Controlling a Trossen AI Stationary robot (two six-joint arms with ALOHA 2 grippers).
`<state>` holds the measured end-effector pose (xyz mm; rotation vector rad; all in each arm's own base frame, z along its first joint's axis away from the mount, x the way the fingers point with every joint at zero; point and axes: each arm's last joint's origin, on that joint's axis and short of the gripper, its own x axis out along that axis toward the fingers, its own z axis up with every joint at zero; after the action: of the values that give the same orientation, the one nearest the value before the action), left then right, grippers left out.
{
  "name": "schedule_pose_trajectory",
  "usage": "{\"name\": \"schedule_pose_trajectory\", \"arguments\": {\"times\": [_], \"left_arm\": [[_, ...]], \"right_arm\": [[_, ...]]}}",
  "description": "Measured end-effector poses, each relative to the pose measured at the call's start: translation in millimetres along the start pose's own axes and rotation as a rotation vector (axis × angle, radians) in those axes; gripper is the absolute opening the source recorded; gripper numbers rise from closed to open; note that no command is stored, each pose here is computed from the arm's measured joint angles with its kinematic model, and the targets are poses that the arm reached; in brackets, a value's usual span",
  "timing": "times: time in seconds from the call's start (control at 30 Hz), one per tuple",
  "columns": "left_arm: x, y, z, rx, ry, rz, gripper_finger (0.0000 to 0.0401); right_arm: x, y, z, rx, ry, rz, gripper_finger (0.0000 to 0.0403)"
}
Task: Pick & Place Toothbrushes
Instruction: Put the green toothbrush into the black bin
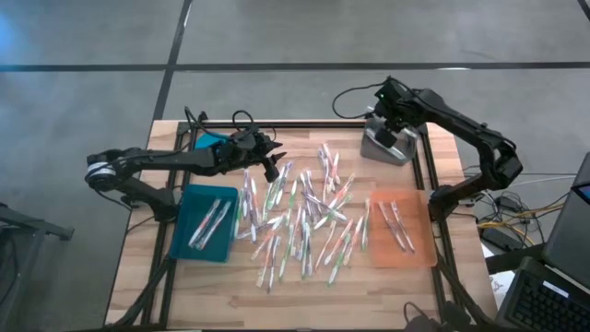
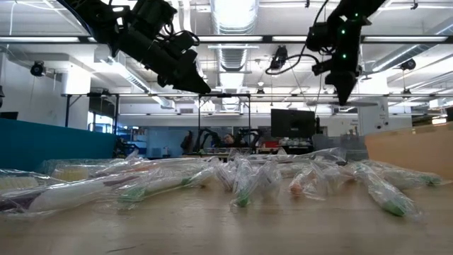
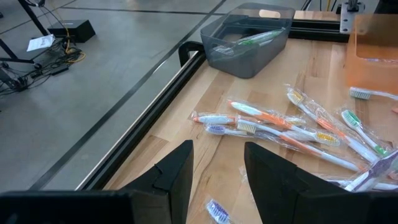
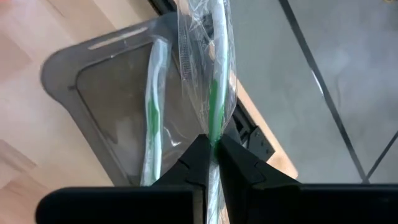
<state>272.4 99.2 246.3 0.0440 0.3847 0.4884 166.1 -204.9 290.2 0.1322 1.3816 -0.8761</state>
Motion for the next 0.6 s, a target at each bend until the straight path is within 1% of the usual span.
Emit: {"name": "schedule_pose_trajectory", "arguments": {"times": [0.23, 0.53, 0.6], "left_arm": [[0.0, 0.0, 0.0, 0.000, 0.000, 0.000, 0.0149], [0.0, -0.1, 0.0, 0.000, 0.000, -0.001, 0.0149], [0.0, -0.1, 0.0, 0.000, 0.000, 0.000, 0.0149]], "right_arm": [[25.1, 2.5, -10.8, 0.008, 0.041, -0.001, 0.0018], [49.9, 14.0, -21.5, 0.000, 0.053, 0.002, 0.0018], [54.3, 16.5, -24.1, 0.016, 0.058, 0.004, 0.0018]]}}
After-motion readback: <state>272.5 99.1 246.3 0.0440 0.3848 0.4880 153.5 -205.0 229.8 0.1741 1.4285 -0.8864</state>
